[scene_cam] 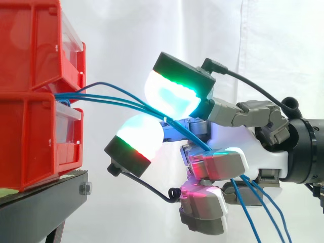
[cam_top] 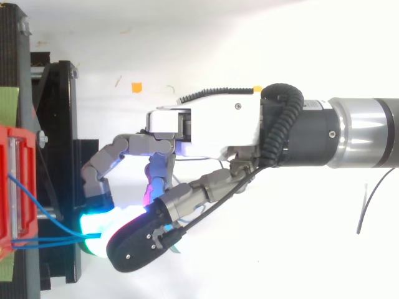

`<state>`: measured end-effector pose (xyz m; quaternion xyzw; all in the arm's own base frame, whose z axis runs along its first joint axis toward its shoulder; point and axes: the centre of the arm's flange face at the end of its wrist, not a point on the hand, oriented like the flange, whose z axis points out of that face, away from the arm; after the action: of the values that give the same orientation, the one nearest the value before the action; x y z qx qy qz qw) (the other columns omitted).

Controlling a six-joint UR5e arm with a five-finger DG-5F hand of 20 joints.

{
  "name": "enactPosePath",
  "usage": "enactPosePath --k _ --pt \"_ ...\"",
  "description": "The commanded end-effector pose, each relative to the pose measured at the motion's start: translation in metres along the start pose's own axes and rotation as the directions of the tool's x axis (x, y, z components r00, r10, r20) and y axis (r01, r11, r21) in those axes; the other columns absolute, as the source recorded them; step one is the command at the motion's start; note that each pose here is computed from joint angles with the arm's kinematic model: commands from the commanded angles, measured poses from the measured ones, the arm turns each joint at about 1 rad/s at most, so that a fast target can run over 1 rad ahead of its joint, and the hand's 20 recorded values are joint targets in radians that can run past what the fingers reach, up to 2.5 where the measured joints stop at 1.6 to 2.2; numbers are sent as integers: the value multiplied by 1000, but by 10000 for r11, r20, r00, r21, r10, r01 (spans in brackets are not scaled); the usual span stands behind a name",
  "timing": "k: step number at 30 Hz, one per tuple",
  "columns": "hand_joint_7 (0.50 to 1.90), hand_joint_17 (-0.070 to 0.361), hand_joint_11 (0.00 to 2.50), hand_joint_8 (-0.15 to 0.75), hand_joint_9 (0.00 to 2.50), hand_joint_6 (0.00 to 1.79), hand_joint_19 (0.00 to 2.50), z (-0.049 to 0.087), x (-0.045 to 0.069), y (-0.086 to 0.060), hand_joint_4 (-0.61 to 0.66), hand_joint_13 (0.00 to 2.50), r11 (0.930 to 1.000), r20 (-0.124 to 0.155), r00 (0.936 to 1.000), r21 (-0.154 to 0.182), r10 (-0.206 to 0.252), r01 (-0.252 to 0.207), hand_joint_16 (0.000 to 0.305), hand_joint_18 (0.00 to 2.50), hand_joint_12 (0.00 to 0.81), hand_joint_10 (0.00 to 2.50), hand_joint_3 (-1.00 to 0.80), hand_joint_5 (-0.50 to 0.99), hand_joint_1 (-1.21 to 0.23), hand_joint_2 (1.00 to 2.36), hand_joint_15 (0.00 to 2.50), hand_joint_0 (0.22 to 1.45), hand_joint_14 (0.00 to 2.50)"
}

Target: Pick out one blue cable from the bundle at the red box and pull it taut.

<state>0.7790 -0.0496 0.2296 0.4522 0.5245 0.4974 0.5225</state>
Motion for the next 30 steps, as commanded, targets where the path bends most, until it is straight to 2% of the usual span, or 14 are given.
enactPosePath --k 1,7,13,16,18,19,21,23,28,30 --pt "1064 121 774 311 1510 772 1036 0 0 0 49 1305 10000 3 10000 -3 0 0 54 1066 394 27 -265 -60 -601 1015 753 612 26" --pt "1010 130 782 327 1500 812 1022 0 0 0 60 1321 10000 3 10000 -3 0 0 58 1098 409 26 -199 -81 -677 1017 759 602 24" --pt "1056 137 791 339 1459 855 997 0 0 -1 85 1303 10000 1 10000 12 -1 1 61 1089 413 26 -121 -95 -764 1018 754 605 25" --pt "1096 130 809 332 1422 880 1000 0 -1 0 102 1272 10000 17 10000 13 -1 1 58 1045 403 24 -94 -105 -829 1022 766 628 25" --pt "1215 124 817 330 1403 880 1004 0 0 0 78 1258 10000 1 10000 12 -1 1 55 1015 391 26 -86 -110 -875 1024 778 657 27" --pt "1228 124 829 332 1401 880 998 0 0 0 70 1251 10000 1 10000 12 -1 1 55 1014 391 27 -92 -111 -878 1024 769 661 28" --pt "1234 123 834 325 1386 895 996 0 0 0 30 1239 10000 -29 10000 9 -1 1 55 1004 385 25 -143 -115 -906 1023 763 704 28" --pt "1303 122 828 327 1379 894 985 0 1 -1 24 1234 10000 -76 10000 19 -2 2 54 999 385 25 -202 -116 -926 1021 757 742 28" --pt "1250 122 811 320 1379 922 966 -1 1 0 -66 1226 10000 -185 9998 24 -3 3 54 979 377 28 -416 -117 -916 1007 755 806 27" --pt "1283 120 811 315 1385 931 970 -2 0 -1 -111 1229 9999 -242 9997 125 -38 41 53 977 374 27 -469 -113 -918 1002 760 819 26"
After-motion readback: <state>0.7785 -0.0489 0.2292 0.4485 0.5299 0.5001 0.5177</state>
